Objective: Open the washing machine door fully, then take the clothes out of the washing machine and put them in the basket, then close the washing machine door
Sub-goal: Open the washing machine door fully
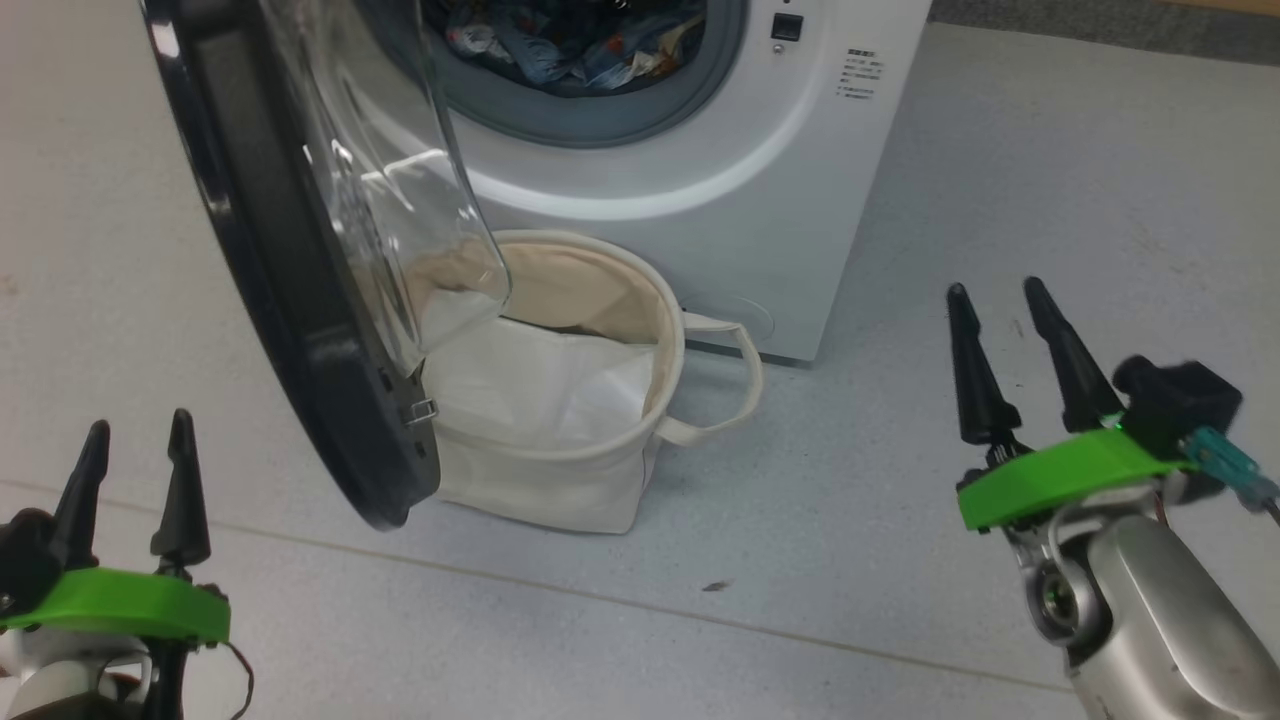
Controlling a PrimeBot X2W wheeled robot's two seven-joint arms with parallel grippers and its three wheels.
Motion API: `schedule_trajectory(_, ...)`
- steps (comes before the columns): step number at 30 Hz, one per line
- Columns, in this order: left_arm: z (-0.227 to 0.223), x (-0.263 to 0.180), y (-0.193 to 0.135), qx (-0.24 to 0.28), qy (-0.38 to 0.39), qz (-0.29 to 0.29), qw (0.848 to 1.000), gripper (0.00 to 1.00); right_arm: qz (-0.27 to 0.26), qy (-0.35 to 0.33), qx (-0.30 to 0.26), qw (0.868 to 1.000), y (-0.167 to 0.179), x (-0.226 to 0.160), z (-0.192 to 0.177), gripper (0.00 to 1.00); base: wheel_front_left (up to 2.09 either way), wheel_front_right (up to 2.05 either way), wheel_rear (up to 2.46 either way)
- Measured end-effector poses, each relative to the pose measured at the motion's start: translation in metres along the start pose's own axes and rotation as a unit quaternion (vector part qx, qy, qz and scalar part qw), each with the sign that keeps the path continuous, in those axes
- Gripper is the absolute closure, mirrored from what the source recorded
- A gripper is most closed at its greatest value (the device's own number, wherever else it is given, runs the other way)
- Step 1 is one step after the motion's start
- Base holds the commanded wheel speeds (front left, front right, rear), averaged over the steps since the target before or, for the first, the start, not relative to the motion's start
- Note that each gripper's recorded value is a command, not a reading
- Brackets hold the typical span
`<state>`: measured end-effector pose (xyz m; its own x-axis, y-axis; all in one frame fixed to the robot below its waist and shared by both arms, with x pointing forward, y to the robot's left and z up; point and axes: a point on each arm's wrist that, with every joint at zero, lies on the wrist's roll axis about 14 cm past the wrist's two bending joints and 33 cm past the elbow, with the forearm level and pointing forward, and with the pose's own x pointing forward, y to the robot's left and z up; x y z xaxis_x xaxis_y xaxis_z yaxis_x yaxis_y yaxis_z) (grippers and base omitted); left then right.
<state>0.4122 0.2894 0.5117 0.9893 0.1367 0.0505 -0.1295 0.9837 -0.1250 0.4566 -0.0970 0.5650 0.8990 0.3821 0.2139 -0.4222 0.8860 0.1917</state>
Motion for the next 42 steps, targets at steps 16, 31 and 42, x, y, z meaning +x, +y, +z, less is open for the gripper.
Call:
schedule_trajectory(16,0.01,0.01,-0.005,0.005,-0.006,-0.026,1.0,0.0,-0.107,0.008,-0.012,0.994,-0.039,-0.061,-0.011,0.0,0.0,0.0,0.0)
schedule_trajectory(31,-0.001,0.012,-0.012,0.008,0.013,-0.044,0.999,0.0,-0.117,0.022,-0.01,0.993,-0.048,-0.066,-0.019,0.0,0.0,0.0,0.0)
schedule_trajectory(42,-0.006,0.007,-0.009,-0.025,0.021,-0.035,0.999,0.72,-0.105,0.05,-0.015,0.993,-0.043,-0.068,-0.034,0.0,0.0,0.0,0.0)
